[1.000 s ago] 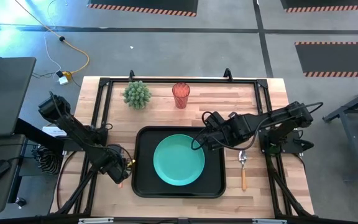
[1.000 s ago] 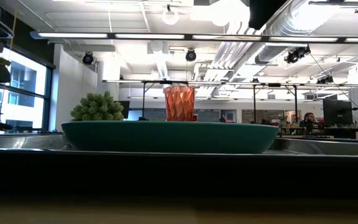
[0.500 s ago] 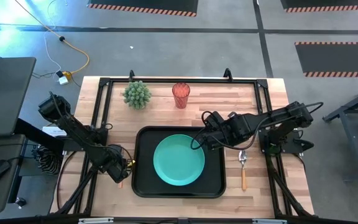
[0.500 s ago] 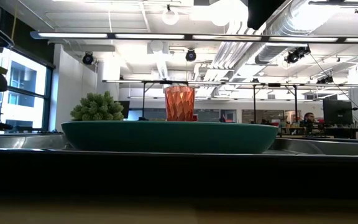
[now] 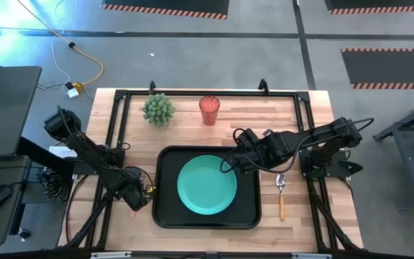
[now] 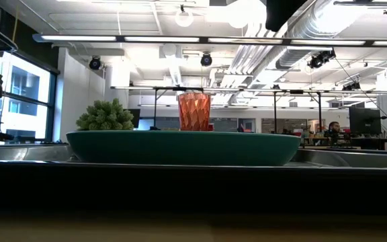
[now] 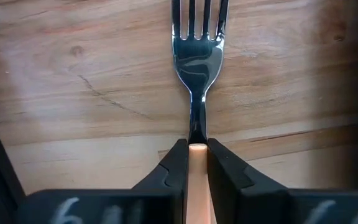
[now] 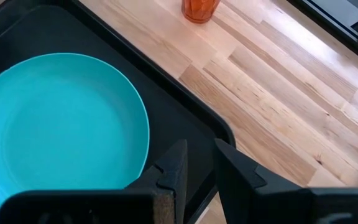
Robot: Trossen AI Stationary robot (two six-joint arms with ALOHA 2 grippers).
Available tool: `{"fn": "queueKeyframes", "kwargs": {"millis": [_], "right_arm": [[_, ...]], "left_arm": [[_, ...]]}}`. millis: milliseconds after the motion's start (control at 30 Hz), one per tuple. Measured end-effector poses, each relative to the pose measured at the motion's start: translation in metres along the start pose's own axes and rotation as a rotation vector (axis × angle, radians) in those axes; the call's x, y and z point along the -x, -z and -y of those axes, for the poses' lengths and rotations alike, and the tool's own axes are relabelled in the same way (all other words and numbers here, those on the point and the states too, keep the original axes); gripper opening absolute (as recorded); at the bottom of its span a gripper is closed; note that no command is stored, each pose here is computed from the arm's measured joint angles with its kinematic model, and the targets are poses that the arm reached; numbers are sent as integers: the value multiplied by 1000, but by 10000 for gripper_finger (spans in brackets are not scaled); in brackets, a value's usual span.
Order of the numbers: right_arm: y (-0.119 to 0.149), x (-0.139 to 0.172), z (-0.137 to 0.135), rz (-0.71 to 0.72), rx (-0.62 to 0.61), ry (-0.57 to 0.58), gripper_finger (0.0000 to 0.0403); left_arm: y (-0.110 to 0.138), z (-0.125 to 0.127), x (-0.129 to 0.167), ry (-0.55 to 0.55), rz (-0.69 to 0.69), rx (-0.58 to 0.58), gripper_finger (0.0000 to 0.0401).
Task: Pick and place plate/cup/fork/spoon on tray
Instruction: Put the orange fork on the black tray to the left of the blue plate
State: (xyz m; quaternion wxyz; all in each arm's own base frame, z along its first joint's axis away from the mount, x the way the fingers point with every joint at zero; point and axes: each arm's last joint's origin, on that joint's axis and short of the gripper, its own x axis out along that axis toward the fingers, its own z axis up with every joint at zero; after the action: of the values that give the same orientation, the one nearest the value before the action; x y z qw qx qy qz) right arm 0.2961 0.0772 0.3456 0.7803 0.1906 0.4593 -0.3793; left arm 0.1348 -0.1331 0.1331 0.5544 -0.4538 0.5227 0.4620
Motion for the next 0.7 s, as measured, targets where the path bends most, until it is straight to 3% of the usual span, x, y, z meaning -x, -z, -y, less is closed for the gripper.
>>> {"fn": "queueKeyframes", "kwargs": {"millis": [200,700], "right_arm": [[-1,0,-1,5,-9,-9,68],[-3,0,-5,23,-35,-49,68]], "left_arm": [[-4,-4,8,31,-1,-25,27],[-16,-8,43,336,54,6,28]]}}
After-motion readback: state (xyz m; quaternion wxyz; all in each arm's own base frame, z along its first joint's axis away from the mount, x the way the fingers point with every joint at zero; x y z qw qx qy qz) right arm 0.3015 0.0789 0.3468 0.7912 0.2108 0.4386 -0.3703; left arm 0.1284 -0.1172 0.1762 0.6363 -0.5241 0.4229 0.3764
